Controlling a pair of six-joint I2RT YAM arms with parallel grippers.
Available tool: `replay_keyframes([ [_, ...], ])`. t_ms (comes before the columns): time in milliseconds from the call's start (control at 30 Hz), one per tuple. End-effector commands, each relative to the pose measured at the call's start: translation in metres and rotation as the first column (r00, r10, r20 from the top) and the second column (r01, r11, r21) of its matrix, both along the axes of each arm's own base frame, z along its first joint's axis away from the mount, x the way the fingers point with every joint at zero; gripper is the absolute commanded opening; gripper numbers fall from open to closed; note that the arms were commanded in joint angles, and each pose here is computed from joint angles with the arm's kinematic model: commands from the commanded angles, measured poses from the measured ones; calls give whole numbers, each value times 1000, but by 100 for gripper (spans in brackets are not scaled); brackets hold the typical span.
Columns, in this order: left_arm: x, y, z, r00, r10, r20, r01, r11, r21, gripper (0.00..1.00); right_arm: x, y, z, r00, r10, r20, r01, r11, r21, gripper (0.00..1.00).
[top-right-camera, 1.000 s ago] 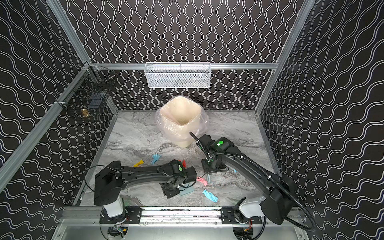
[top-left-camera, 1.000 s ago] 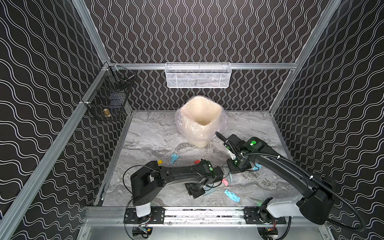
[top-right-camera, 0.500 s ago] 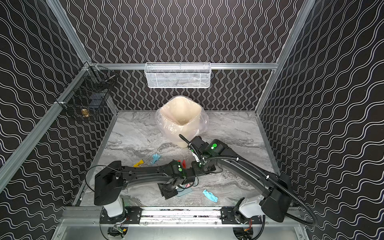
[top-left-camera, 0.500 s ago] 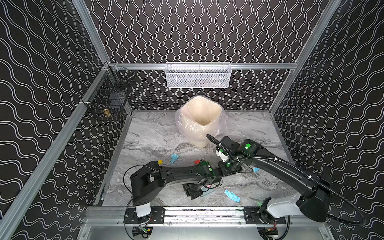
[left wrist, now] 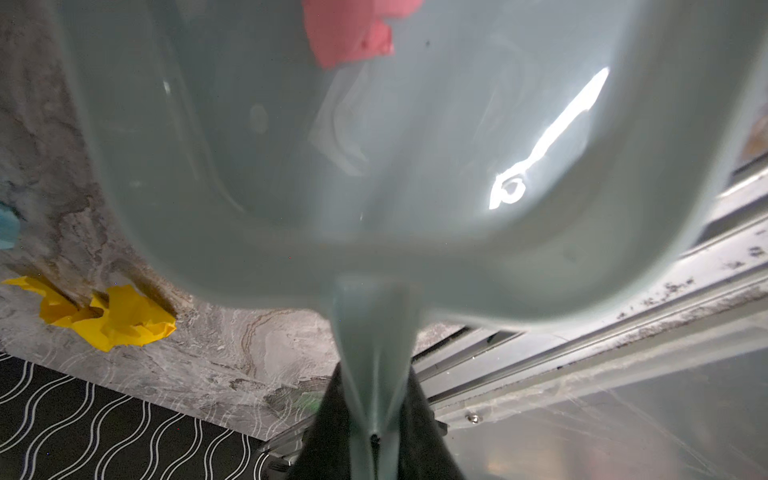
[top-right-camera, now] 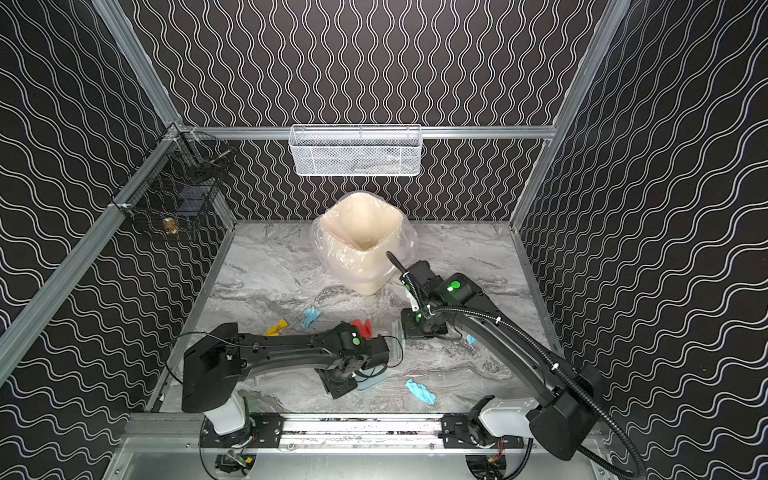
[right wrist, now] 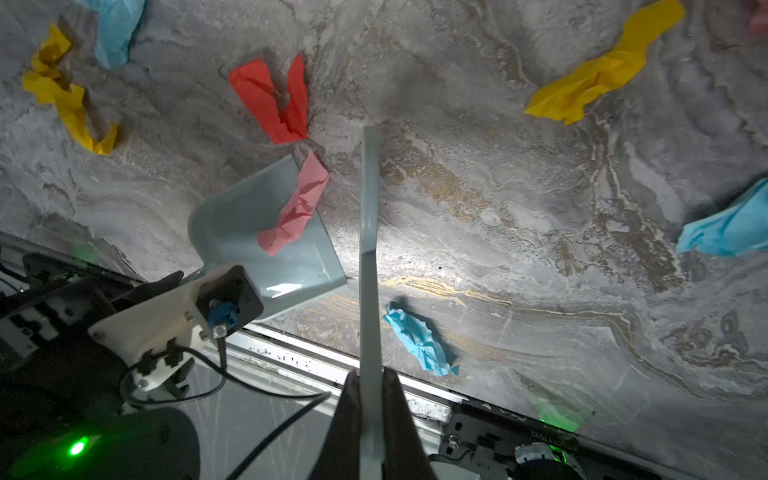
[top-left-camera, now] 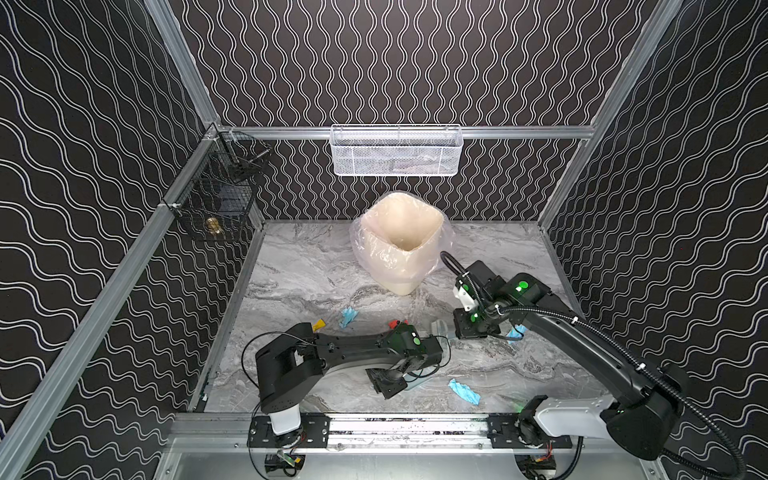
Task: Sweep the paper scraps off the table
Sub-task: 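Sweep the pink scrap into the dustpan with the right-held brush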
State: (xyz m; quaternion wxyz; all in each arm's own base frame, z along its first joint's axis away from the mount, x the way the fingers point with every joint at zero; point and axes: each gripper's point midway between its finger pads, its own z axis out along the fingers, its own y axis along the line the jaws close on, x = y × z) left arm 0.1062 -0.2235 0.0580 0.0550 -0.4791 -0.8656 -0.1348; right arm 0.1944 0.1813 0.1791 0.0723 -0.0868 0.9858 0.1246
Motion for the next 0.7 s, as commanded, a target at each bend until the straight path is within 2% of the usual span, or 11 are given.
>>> replay_keyframes([
  [0,2,-3,0,1000,12,13,-12,1000,-15,0,11,-11,-1,1000,14,17,-13,998,-63,0],
  [400,1,-19,-3,999,-45,-25,44,997,-57,0,40,-3,-16,996,-4,89,10,997,-70,0],
  [667,4,-26,-4,999,-42,-13,41,997,-65,0,27,15,-21,999,4,37,-6,999,42,0],
])
